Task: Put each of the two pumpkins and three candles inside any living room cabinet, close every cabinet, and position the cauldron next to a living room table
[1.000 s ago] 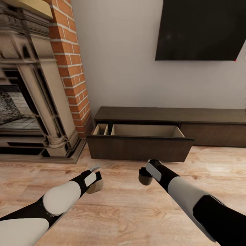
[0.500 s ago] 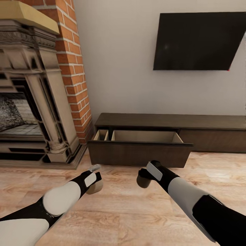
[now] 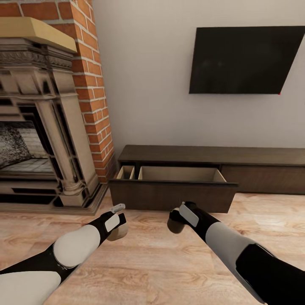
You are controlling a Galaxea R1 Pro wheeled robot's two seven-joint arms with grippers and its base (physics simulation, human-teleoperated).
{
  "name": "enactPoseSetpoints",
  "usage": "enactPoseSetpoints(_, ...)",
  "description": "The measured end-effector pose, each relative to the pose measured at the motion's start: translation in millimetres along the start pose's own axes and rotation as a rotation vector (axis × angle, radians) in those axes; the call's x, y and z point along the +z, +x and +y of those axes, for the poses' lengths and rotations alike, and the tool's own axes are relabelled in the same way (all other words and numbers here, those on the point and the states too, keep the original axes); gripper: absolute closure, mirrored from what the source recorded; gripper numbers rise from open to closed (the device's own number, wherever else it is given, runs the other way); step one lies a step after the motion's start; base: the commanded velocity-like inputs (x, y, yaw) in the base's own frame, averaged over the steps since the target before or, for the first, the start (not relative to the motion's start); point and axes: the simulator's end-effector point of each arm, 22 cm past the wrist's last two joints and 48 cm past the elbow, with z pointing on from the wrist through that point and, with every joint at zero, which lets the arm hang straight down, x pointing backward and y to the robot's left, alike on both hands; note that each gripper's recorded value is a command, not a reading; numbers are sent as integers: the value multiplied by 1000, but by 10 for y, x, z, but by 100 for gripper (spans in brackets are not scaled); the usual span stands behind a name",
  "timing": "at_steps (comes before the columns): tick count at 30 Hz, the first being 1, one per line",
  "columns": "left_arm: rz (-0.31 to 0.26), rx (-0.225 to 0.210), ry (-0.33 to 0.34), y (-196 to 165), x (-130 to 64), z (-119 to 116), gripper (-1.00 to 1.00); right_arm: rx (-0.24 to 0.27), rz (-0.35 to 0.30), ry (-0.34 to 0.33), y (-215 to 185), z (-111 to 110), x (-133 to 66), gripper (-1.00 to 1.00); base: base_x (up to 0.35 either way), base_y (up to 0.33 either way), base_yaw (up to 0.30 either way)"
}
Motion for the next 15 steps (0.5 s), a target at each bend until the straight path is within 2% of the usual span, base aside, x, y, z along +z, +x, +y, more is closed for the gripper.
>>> enactPoseSetpoints(11,0,0,0,-182,-162,-66,100,19,-19,12,-183,-6,-154,100,0,0,0)
enactPoseSetpoints(15,0,0,0,-248,-221,-90,100,20,-13,-9,-194,159,-236,100,0,0,0)
